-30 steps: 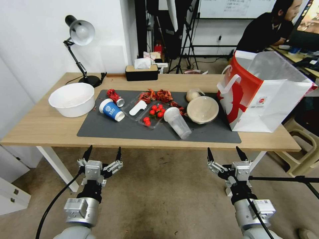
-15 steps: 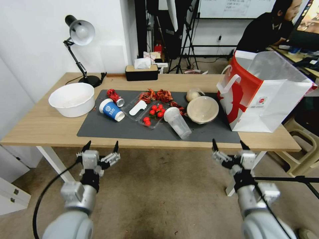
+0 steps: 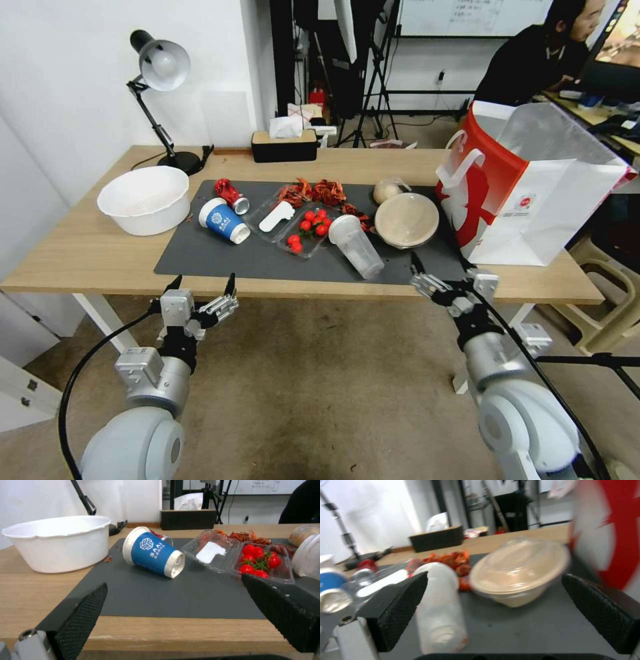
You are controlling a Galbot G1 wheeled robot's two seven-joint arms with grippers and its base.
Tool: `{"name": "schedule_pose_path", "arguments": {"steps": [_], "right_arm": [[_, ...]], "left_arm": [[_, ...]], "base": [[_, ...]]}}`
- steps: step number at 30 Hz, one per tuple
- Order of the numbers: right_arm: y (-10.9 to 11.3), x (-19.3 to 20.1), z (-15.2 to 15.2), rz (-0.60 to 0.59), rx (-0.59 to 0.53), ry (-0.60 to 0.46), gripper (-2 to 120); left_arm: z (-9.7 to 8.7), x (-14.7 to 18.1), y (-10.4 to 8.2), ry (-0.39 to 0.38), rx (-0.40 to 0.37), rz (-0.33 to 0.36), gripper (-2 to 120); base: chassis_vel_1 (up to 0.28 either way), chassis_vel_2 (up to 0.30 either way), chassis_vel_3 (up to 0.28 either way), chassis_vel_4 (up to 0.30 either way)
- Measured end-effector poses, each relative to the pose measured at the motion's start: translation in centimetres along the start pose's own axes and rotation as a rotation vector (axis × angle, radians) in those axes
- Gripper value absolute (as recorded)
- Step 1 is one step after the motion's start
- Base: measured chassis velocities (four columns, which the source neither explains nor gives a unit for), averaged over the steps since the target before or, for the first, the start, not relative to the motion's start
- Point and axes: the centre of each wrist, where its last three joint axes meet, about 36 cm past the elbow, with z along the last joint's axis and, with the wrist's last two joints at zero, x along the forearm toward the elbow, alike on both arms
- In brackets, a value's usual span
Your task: Pick up the trash from the table and place it into the takeout bag.
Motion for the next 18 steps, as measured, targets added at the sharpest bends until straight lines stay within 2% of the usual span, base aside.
{"name": "schedule_pose_path", "arguments": {"steps": [7, 13, 18], "right_arm": [[0.4, -3.9, 0.7, -0.103, -0.023, 0.063, 100], [1.2, -6.3, 1.7, -0.125, -0.056, 0.153, 100], [1.9, -7.4, 2.4, -0.133, -0.081, 0.189, 100]], "left_arm": [[0.2, 0.1, -0.1, -0.002, -0.004, -0.010, 100], [0.4, 0.2, 0.0, -0.011, -0.011, -0.020, 100], [0.6, 0.2, 0.0, -0.014, -0.016, -0.026, 100]], "base": [[0.000, 0.000, 0.000, 0.000], [0.000, 0.000, 0.000, 0.000], [0.000, 0.000, 0.000, 0.000]]}}
